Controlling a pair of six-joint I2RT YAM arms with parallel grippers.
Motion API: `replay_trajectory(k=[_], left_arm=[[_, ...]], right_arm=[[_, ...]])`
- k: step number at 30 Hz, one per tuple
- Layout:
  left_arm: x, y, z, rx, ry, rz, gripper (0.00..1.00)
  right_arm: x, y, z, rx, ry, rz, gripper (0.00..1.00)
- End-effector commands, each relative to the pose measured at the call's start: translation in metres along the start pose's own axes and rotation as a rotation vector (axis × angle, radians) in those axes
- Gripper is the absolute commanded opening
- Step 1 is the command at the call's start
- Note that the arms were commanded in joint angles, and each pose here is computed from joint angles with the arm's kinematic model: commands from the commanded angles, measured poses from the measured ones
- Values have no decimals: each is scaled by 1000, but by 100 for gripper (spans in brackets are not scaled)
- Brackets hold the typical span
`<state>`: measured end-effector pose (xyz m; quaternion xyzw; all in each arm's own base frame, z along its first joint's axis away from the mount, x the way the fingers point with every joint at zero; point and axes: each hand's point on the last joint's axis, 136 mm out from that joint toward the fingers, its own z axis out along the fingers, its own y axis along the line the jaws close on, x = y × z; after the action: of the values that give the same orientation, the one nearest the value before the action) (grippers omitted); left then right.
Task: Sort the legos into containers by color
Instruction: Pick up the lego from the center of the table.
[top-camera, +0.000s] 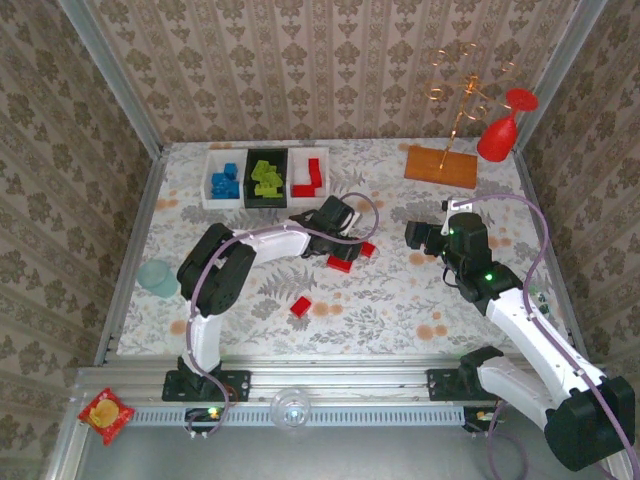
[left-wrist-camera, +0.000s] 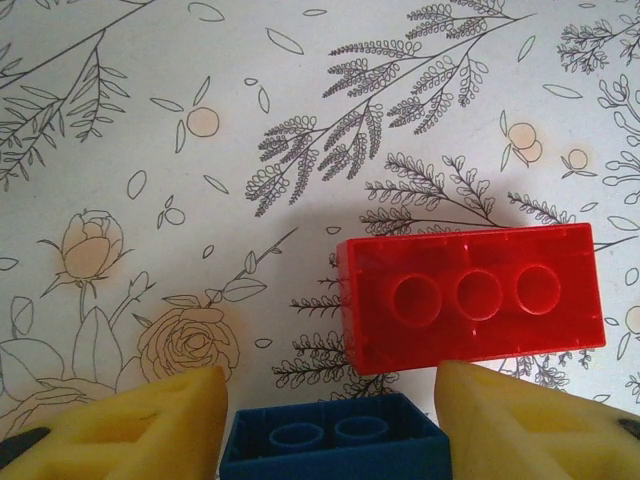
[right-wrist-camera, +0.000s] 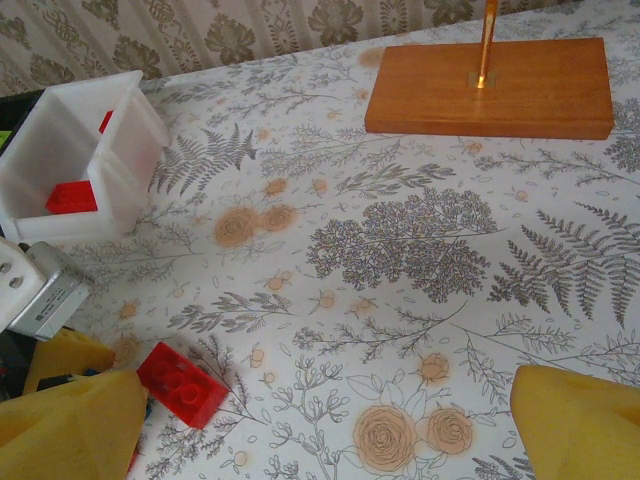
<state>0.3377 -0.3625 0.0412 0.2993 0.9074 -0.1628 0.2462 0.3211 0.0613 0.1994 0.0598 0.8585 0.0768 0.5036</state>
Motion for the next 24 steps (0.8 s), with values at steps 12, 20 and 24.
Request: replay_trajectory(k=[12, 20, 24], left_arm=[[14, 4, -4, -11, 31, -18, 57], [-8, 17, -23, -32, -66, -43, 47], [-25, 46, -57, -83, -166, -87, 45]], right_arm=[[0, -1, 0, -4, -6, 8, 95], [-1, 0, -1, -11, -8, 6, 96], [-3, 24, -2, -139, -17, -2, 94]])
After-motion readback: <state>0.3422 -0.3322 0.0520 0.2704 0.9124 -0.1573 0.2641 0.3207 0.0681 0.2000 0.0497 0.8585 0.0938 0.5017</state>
